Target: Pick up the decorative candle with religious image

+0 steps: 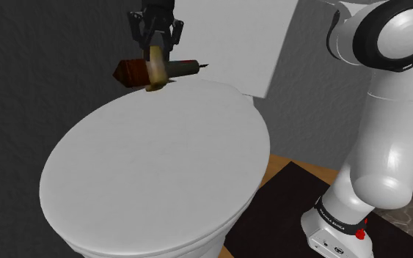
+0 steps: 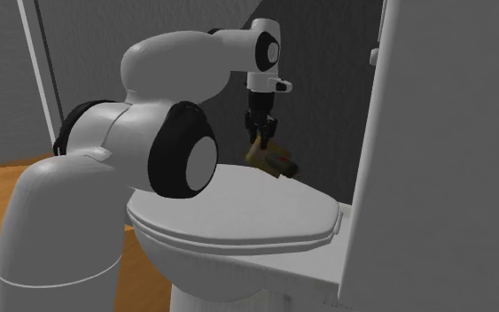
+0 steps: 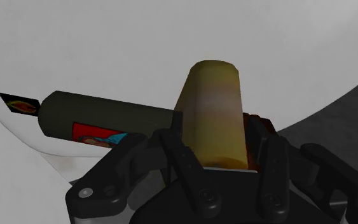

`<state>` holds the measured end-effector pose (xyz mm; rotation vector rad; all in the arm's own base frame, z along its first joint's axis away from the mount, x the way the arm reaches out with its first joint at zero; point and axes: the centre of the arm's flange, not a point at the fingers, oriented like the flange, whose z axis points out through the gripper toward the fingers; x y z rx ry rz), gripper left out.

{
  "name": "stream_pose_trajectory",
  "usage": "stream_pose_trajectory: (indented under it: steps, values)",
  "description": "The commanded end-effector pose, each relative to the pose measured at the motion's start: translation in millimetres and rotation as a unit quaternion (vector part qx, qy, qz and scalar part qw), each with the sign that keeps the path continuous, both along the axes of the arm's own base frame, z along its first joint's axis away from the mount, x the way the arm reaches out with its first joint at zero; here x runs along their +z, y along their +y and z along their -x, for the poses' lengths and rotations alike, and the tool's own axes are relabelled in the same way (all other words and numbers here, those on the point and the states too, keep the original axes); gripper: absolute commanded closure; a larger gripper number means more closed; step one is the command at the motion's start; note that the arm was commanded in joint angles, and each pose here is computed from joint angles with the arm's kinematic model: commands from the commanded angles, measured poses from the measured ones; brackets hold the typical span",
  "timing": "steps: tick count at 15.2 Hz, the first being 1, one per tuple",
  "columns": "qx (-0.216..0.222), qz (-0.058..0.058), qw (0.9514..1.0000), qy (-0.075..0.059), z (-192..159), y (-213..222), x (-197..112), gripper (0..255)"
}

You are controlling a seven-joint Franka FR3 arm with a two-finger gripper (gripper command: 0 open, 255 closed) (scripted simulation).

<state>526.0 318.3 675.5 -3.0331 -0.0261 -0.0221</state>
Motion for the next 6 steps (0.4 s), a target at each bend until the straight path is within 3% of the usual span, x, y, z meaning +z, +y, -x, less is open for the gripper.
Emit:
stream_pose_trajectory:
  steps: [1,6]
  values:
    - [0.0,0.0,1.0,0.0,-1.1,-1.0,11.6,255]
    - [0.0,0.0,1.0,0.0,-1.1,-1.0,28.2,255]
